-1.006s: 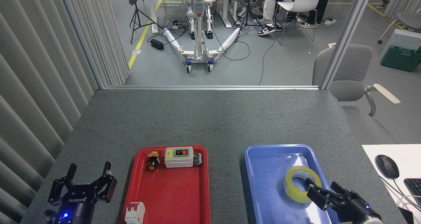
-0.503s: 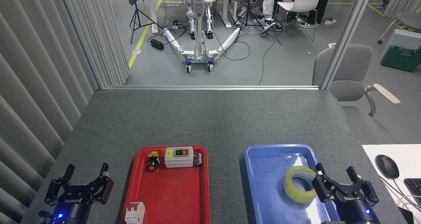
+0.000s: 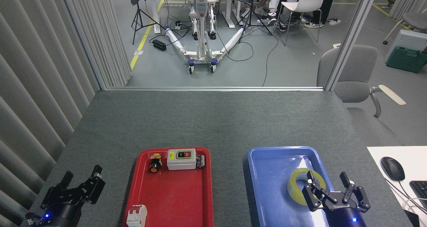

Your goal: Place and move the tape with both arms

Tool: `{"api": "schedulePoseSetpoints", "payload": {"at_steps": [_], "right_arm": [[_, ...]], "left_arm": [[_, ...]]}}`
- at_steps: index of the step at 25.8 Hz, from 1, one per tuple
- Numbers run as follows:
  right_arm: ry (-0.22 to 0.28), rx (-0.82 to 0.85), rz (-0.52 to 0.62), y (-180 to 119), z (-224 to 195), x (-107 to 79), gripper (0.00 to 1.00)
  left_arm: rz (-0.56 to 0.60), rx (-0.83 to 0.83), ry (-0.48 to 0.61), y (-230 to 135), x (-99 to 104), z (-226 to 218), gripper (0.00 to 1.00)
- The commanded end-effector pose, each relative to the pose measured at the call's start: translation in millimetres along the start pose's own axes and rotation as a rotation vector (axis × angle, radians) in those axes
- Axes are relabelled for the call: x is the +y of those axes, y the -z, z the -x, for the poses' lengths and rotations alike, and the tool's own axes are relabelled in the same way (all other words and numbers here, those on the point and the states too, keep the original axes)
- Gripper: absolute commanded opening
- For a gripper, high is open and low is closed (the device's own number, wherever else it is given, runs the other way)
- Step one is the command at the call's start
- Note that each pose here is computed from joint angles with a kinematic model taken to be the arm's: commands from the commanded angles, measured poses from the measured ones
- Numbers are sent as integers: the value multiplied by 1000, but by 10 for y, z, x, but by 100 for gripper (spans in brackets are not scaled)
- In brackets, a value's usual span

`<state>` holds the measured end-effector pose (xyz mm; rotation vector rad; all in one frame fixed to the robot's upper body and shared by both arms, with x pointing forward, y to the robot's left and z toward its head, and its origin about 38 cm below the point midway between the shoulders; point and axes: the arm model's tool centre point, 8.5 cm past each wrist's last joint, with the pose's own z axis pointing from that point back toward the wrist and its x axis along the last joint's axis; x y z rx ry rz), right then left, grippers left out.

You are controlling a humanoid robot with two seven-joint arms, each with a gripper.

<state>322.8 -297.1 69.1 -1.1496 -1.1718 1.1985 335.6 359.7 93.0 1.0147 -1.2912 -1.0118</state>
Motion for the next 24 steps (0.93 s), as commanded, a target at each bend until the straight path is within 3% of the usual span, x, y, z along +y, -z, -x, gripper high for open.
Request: {"api": "schedulePoseSetpoints", "payload": {"at_steps": [1, 4, 24], "right_arm": [[-10, -17, 42, -9, -14, -25, 99], [-43, -90, 104, -77, -92, -15, 99], [-18, -29, 77, -145, 22, 100, 100]], "left_arm": [[19, 1, 164, 2, -19, -5, 99], [25, 4, 360, 1, -44, -42, 99], [18, 19, 327, -8, -9, 3, 100]]}}
